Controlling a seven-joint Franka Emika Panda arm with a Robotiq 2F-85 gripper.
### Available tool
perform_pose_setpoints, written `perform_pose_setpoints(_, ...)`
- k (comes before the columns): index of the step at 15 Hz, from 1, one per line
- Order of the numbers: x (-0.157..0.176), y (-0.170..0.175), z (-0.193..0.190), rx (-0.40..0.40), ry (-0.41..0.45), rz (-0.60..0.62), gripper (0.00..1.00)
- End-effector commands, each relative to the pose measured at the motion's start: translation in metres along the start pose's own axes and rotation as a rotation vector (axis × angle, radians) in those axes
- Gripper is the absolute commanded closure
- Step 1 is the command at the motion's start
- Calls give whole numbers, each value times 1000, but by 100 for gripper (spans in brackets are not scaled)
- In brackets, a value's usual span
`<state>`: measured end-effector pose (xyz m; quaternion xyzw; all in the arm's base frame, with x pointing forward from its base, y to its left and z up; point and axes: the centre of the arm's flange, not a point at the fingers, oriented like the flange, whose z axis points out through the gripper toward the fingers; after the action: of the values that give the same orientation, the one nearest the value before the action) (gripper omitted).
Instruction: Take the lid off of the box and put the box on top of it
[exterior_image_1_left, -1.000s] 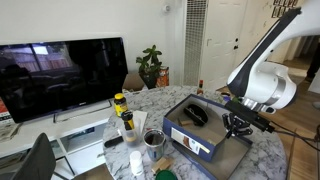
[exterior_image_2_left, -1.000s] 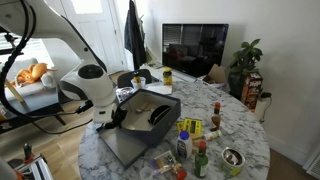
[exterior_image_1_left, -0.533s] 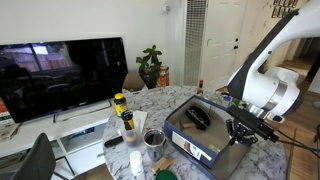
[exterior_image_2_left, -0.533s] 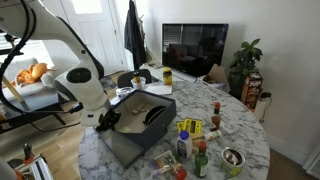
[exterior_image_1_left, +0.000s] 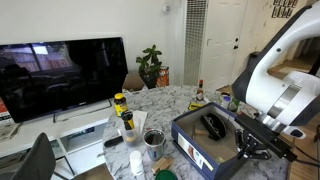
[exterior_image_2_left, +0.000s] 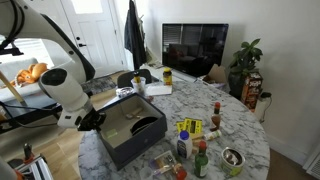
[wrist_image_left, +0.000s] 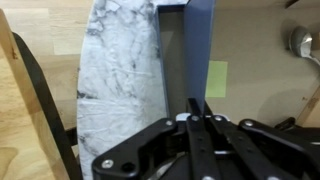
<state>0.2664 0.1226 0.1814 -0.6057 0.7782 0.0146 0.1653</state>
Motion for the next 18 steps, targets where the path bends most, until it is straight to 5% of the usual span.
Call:
perform_pose_setpoints(1,19,37,-51,-34,-6,-11,99)
perform_pose_setpoints(8,23,45,-50,-66,11,-62,99)
perform_pose_setpoints(9,23,42,-52,-45,20,-60,72)
perform_pose_setpoints(11,22,35,-55,-43,-10,-47,66)
perform_pose_setpoints(18,12,21,-75,-5,12,-7,14)
